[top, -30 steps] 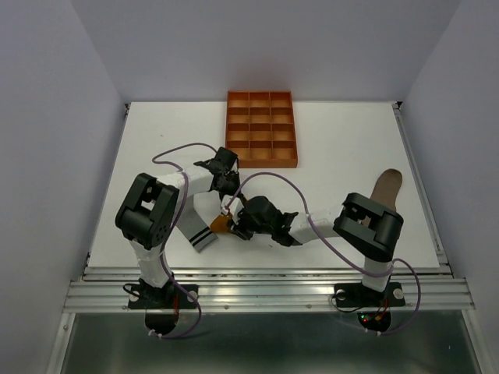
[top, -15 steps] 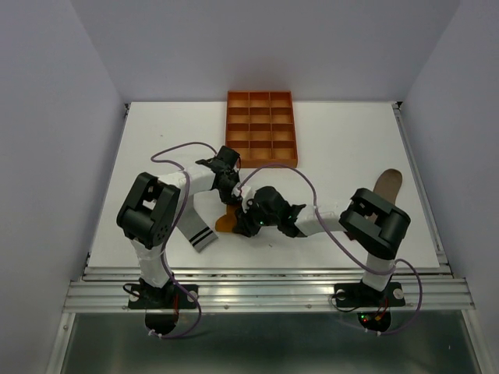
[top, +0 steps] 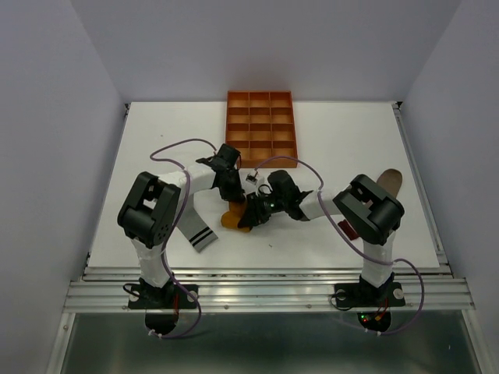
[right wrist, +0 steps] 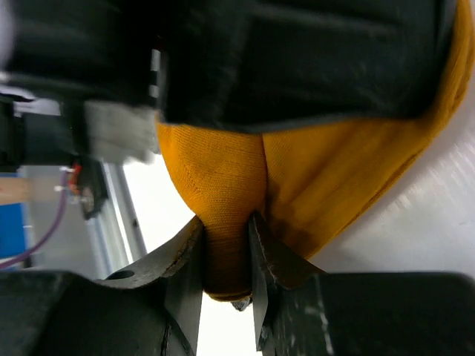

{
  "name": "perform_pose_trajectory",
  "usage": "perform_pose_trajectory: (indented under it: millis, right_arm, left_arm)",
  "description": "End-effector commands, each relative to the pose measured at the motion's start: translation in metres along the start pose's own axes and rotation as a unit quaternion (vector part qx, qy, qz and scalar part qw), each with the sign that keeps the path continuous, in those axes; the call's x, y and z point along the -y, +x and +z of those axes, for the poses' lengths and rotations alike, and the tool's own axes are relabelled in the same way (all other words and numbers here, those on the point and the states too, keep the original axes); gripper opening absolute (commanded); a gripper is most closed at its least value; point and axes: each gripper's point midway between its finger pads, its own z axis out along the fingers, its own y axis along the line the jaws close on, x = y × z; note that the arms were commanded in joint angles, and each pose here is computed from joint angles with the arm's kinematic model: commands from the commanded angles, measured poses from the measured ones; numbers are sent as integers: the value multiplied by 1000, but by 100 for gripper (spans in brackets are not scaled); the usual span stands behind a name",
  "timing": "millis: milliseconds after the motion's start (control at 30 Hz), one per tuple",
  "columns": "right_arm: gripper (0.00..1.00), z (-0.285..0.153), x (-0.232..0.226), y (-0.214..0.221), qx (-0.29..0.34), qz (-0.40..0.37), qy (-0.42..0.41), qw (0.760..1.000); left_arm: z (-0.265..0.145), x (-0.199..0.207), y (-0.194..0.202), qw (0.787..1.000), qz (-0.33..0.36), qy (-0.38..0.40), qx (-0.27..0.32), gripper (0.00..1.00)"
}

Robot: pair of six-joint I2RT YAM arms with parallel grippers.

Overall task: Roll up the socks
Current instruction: Roll the sock at the center of the board.

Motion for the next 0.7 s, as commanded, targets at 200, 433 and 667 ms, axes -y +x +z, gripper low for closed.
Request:
perform_pose_trajectory:
  millis: [200, 433, 667]
  right_arm:
    - [1, -9, 24, 66, -126, 209, 20, 970]
    - [1, -11, 38, 67, -126, 250, 40, 959]
    - [1, -13, 58, 77, -127, 278, 74, 949]
  left_arm:
    - [-29, 13, -59, 992, 17, 6, 126, 25]
    - [-64, 5, -61, 987, 3, -10, 160, 32]
    - [-82, -12, -25, 990, -9, 0, 142, 42]
